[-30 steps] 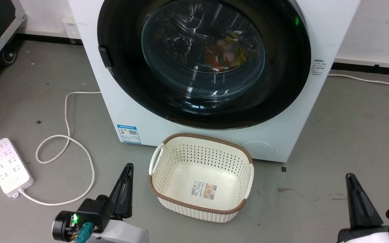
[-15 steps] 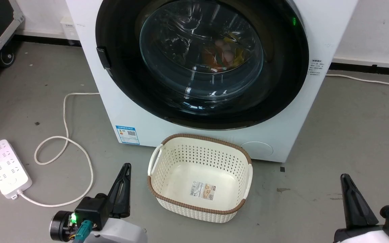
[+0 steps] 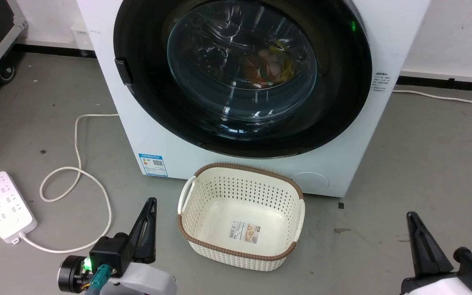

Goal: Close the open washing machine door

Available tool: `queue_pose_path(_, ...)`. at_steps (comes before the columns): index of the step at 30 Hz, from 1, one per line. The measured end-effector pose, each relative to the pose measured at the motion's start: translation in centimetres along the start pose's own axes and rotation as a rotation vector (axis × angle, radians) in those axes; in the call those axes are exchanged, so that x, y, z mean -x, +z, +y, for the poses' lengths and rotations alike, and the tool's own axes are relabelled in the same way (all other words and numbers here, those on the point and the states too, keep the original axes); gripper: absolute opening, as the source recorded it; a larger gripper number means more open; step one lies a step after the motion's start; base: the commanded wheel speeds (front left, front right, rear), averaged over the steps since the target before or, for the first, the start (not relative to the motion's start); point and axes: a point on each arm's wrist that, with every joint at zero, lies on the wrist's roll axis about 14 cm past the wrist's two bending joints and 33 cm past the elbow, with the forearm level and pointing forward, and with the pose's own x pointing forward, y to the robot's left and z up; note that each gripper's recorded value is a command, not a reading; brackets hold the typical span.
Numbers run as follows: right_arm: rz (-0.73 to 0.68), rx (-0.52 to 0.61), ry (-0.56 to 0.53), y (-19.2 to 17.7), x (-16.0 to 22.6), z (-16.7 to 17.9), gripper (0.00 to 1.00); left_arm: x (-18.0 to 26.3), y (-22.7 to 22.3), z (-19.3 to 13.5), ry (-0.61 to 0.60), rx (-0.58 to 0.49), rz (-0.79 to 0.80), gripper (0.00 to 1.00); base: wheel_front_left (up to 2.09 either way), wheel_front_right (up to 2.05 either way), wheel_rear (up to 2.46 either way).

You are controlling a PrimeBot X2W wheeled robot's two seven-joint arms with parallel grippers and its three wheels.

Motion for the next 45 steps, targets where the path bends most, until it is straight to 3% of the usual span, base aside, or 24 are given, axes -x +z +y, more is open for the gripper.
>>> queue_pose_path(45, 0.062, 0.034, 0.032, -0.2, -0.4, 1.0, 0.00, -0.4, 0.0, 0.7, 0.034, -0.042, 0.053, 0.00, 0.00, 0.00, 0.00)
